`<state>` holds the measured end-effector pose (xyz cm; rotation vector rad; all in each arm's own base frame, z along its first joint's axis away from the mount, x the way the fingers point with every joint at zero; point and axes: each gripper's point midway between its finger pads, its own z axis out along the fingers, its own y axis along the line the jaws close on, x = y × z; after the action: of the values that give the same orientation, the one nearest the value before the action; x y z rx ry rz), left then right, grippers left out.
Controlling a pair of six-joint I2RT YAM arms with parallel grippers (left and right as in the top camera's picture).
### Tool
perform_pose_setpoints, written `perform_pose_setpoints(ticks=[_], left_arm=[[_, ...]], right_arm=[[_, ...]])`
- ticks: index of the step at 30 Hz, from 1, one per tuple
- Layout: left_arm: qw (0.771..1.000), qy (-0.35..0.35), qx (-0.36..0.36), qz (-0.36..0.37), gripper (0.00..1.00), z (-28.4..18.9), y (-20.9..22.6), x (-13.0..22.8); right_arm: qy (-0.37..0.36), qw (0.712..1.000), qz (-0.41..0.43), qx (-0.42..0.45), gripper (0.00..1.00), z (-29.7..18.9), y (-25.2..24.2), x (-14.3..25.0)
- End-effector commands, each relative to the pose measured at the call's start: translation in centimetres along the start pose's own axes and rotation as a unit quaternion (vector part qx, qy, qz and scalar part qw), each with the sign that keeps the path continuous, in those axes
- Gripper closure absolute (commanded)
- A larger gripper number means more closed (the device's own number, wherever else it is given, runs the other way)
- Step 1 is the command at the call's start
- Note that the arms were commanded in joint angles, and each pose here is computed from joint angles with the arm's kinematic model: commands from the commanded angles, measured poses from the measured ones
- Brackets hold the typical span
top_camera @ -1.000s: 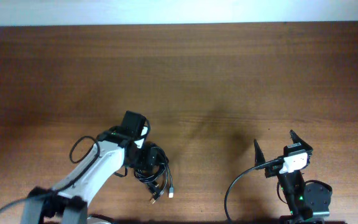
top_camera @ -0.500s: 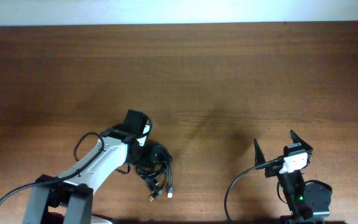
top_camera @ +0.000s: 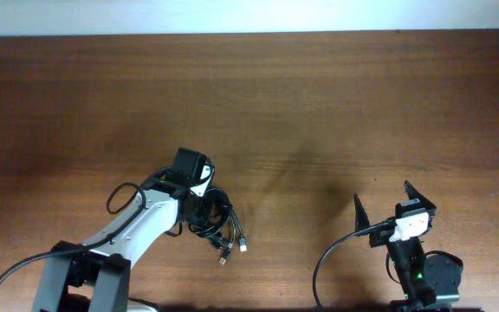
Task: Untangle cables
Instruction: 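Lower the left gripper onto the black cable bundle and grasp it, then lift the bundle with the left gripper toward the center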
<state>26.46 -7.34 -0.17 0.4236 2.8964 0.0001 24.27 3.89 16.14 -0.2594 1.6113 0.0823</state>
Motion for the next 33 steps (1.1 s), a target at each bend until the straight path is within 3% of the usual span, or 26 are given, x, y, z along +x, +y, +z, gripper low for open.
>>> perform_pose_setpoints(ticks=[1, 5, 7, 10, 13, 17, 21, 24, 26, 28, 31, 33], left_arm=[[0.999, 0.035, 0.006, 0.020, 1.00, 0.8, -0.3, 1.9], [0.993, 0.014, 0.071, 0.095, 1.00, -0.7, -2.4, 1.7], [0.984, -0.043, 0.131, 0.111, 1.00, -3.4, -4.6, 0.3], [0.950, -0.156, 0.194, 0.191, 1.00, -8.3, -7.2, -2.0], [0.914, -0.238, 0.166, 0.283, 1.00, -11.8, -7.3, -2.9], [0.909, -0.245, 0.164, 0.295, 1.00, -12.0, -7.4, -3.0], [0.831, -0.290, 0.241, 0.408, 1.00, -13.4, -10.8, -2.1], [0.806, -0.285, 0.280, 0.436, 1.00, -13.0, -11.9, -1.2], [0.785, -0.281, 0.310, 0.457, 1.00, -12.8, -12.6, -0.2], [0.769, -0.275, 0.335, 0.470, 1.00, -12.2, -13.2, 0.4], [0.777, -0.250, 0.350, 0.460, 1.00, -11.1, -13.2, 1.0], [0.760, -0.264, 0.367, 0.468, 1.00, -11.6, -13.7, 1.1]], right_arm=[[0.001, 1.000, -0.003, 0.003, 0.01, 0.0, -0.1, 0.2], [0.001, 1.000, -0.003, 0.003, 0.01, 0.0, -0.1, 0.2], [0.001, 1.000, -0.003, 0.003, 0.01, 0.0, -0.1, 0.2], [0.001, 1.000, -0.003, 0.003, 0.01, 0.0, -0.1, 0.2], [0.001, 1.000, -0.003, 0.003, 0.01, 0.0, -0.1, 0.2], [0.001, 1.000, -0.003, 0.003, 0.01, 0.0, -0.1, 0.2], [0.001, 1.000, -0.003, 0.003, 0.01, 0.0, -0.1, 0.2], [-0.002, 1.000, 0.002, -0.012, 0.01, 0.0, 0.4, 0.1], [-0.002, 0.996, 0.086, -0.028, 0.01, -0.1, 1.0, 0.0], [0.001, 0.970, 0.240, -0.043, 0.01, -0.1, 1.4, -0.2], [0.007, 0.955, 0.280, -0.098, 0.01, -0.4, 3.3, -0.7], [0.016, 0.947, 0.288, -0.138, 0.01, -0.7, 4.6, -0.9]])
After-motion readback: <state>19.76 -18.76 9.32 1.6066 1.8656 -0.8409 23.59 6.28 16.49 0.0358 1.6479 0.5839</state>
